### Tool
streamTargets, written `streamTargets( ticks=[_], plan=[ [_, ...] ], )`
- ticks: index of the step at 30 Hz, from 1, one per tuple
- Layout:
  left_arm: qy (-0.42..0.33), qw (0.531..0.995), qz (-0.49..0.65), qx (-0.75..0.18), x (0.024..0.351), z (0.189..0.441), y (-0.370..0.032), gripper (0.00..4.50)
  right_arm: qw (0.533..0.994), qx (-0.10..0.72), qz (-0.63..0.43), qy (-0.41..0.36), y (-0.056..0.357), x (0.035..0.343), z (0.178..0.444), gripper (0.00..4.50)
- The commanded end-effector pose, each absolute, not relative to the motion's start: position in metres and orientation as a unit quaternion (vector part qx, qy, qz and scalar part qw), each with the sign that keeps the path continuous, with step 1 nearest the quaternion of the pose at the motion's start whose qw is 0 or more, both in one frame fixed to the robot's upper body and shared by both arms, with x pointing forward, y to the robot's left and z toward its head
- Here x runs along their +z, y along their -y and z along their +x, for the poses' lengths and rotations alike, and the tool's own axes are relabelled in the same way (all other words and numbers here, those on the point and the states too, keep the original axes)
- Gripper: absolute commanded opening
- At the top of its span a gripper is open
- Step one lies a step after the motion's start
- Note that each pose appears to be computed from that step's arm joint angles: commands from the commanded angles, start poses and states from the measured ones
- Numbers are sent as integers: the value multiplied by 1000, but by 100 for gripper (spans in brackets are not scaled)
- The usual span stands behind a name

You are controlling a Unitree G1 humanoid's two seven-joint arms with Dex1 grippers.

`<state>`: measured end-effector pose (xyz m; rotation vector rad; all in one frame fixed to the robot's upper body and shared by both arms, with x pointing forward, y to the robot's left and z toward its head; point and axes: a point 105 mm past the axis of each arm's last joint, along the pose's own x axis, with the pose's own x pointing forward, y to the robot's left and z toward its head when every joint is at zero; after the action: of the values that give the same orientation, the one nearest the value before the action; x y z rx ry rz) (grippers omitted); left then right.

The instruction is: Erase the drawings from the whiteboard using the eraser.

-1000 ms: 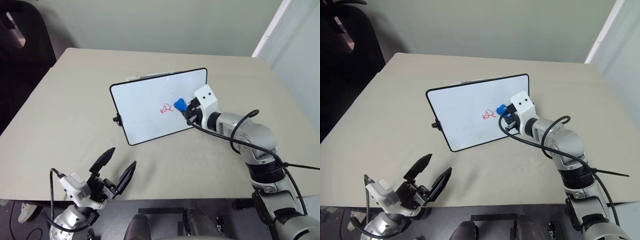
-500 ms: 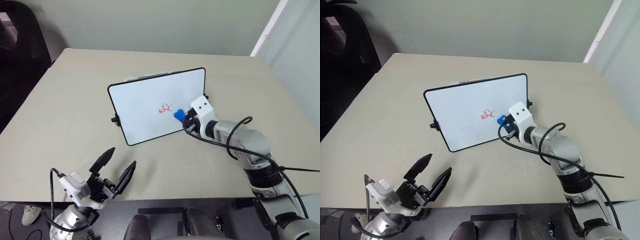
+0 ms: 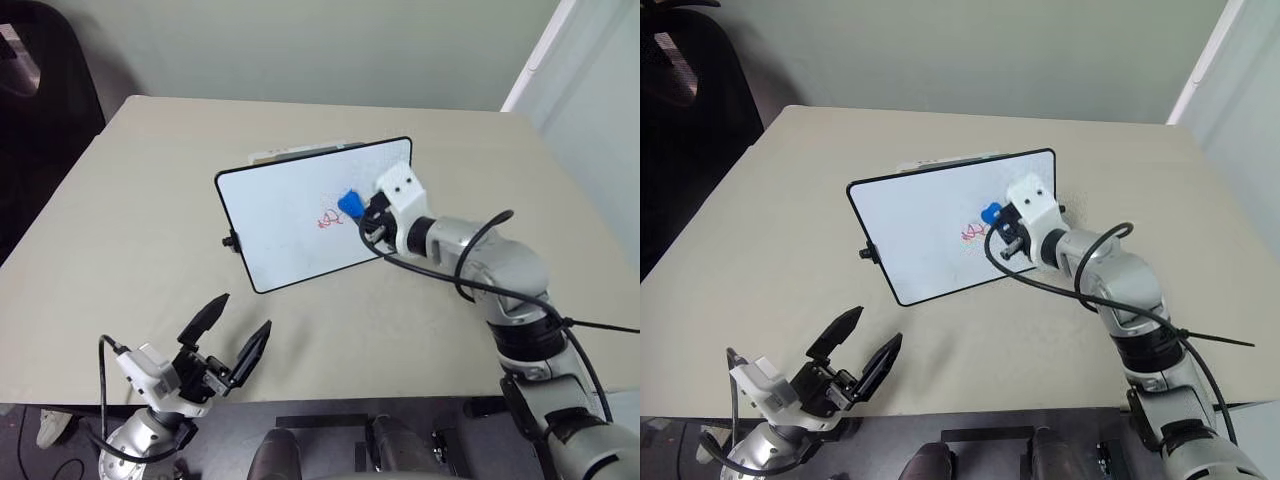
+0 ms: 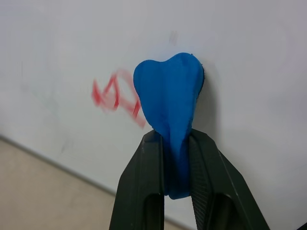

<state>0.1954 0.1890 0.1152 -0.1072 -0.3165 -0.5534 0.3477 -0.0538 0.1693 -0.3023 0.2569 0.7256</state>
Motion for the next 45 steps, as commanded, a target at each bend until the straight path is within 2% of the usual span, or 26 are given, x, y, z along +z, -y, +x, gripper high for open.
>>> streamTargets(
  ticks=[1, 7, 16, 20, 24, 29, 34, 45],
  plan=[
    [174, 945, -52, -273, 124, 192, -190, 450, 915, 352, -154, -124, 51, 166, 344, 41],
    [173, 945, -54, -272, 124, 191, -190, 450, 914, 341, -163, -146, 53, 154, 346, 41],
    [171, 945, -55, -274, 123, 192, -190, 450, 924, 343, -158, -53, 36, 223, 356, 41],
    [170, 945, -55, -274, 123, 191, -191, 450, 924, 343, -160, -44, 34, 230, 355, 41],
    [170, 945, -55, -273, 122, 192, -191, 450, 922, 343, -163, -74, 37, 211, 356, 41],
    [169, 945, -56, -275, 122, 192, -190, 450, 908, 357, -152, -158, 41, 158, 348, 41],
    [169, 944, -56, -277, 121, 192, -189, 450, 906, 355, -156, -167, 40, 151, 348, 41],
    [170, 943, -58, -279, 121, 192, -186, 450, 912, 363, -170, -85, 25, 211, 358, 41]
  ],
)
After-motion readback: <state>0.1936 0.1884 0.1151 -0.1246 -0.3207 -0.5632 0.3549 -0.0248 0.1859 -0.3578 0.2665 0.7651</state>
